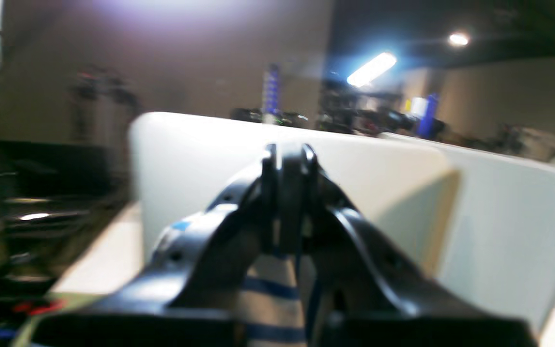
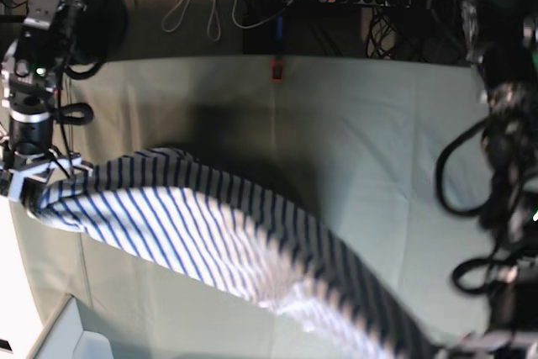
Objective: Layout the t-shirt on the table in an organized manner, then fold the t-shirt properly
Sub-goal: 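Swing the lifted shirt with both grippers and lay it flat, then regrasp the shirt edge with the left gripper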
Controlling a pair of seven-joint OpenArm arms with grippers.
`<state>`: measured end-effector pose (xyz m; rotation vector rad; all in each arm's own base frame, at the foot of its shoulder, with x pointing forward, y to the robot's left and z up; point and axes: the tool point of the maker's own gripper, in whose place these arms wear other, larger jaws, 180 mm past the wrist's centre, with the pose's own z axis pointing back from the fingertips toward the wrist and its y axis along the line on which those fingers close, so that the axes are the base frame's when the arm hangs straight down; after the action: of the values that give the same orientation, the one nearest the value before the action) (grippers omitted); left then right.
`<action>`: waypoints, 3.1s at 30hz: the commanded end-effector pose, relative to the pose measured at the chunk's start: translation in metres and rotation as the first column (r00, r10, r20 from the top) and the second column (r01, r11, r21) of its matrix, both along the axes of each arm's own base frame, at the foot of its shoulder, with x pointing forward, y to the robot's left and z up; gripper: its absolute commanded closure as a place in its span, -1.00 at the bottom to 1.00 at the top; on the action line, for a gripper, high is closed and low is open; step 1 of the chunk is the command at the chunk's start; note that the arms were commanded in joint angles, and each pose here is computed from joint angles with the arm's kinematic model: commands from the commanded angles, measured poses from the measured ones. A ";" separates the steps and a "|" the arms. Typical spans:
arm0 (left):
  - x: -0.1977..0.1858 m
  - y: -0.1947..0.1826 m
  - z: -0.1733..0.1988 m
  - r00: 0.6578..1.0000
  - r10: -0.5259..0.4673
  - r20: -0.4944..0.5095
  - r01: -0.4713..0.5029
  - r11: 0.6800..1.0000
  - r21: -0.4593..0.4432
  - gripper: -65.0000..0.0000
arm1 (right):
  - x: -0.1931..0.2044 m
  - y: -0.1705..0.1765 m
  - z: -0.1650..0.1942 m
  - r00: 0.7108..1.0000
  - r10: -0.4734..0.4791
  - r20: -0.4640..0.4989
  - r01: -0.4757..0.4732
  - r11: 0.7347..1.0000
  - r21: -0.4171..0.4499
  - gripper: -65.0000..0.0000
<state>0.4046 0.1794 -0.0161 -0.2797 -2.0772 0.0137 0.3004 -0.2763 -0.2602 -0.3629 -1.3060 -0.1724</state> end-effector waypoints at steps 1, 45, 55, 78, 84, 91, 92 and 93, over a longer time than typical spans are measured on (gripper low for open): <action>-0.017 0.006 0.020 0.997 0.014 0.082 -0.014 1.000 0.003 0.99 | 0.006 -0.001 0.023 0.997 0.010 0.076 -0.008 0.999 -0.034 1.00; -0.036 0.145 -0.318 0.685 0.221 -0.694 -0.482 0.852 -0.205 -0.02 | 0.008 0.025 0.005 0.994 0.106 0.028 -0.106 0.994 0.001 1.00; -0.060 0.158 -0.407 0.507 0.188 -0.841 -0.580 0.797 -0.171 -0.02 | 0.007 0.025 -0.004 0.994 0.105 0.008 -0.105 0.994 0.012 1.00; -0.031 0.158 -0.356 0.614 0.205 -0.762 -0.537 0.816 -0.214 0.99 | 0.007 0.023 -0.007 0.995 0.103 0.001 -0.103 0.995 0.012 1.00; -0.016 0.126 -0.207 0.856 0.227 -0.465 -0.371 0.895 -0.246 0.99 | 0.009 0.022 -0.004 0.995 0.104 0.008 -0.104 0.995 0.006 1.00; 0.058 0.058 -0.106 0.962 0.081 -0.262 -0.151 0.954 -0.260 0.99 | 0.009 0.020 0.000 0.995 0.098 0.018 -0.098 0.995 0.002 1.00; 0.069 0.048 -0.097 0.967 0.058 -0.250 -0.125 0.958 -0.258 0.99 | 0.009 0.020 0.000 0.995 0.098 0.018 -0.098 0.995 0.002 1.00; 0.080 0.039 -0.088 0.970 0.039 -0.240 -0.102 0.962 -0.255 0.99 | 0.010 0.020 0.001 0.995 0.098 0.019 -0.098 0.995 0.000 1.00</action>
<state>0.4861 0.2156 -0.1283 -0.3476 -1.7756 0.3668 0.3062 -0.2560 -0.2755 -0.2839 -1.2840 -0.1158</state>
